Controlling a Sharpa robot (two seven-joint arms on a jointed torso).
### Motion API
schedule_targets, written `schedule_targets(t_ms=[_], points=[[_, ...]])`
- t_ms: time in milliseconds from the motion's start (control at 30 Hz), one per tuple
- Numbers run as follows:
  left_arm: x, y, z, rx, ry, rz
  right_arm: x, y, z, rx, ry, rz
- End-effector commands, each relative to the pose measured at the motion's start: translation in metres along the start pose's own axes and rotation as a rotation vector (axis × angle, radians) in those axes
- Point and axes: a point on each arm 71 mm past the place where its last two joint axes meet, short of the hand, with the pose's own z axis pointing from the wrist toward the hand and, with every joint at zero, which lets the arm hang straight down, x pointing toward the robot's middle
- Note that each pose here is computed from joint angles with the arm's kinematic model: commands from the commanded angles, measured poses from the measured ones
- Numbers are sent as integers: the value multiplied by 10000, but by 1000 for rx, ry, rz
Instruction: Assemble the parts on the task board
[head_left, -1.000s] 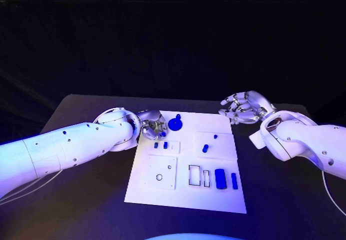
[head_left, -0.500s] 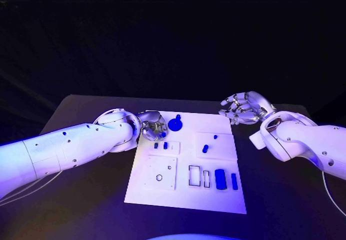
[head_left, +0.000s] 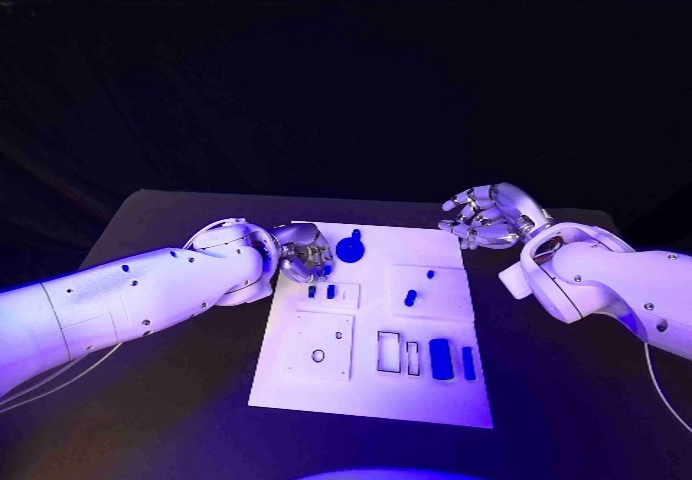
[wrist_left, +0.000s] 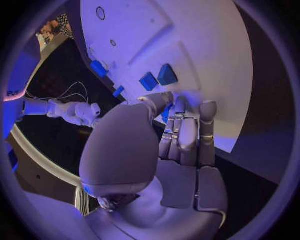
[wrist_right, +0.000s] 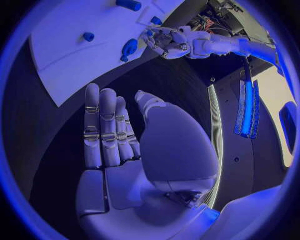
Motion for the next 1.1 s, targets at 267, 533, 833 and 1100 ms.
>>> schedule_targets(t_ms=[267,533,833,1100], points=[[4,16,-9,-8,5,-7,12,-7,-1,2,15,-5],[-27,92,-31,-24,-13,-12,11,-26,3,8,27,-15],[-142,256,-112,-59,-41,-59,31,-63,5,9,102,-48],[-316,400,-237,-54,-101,-254,53,-63,-12,-63,190,-176]])
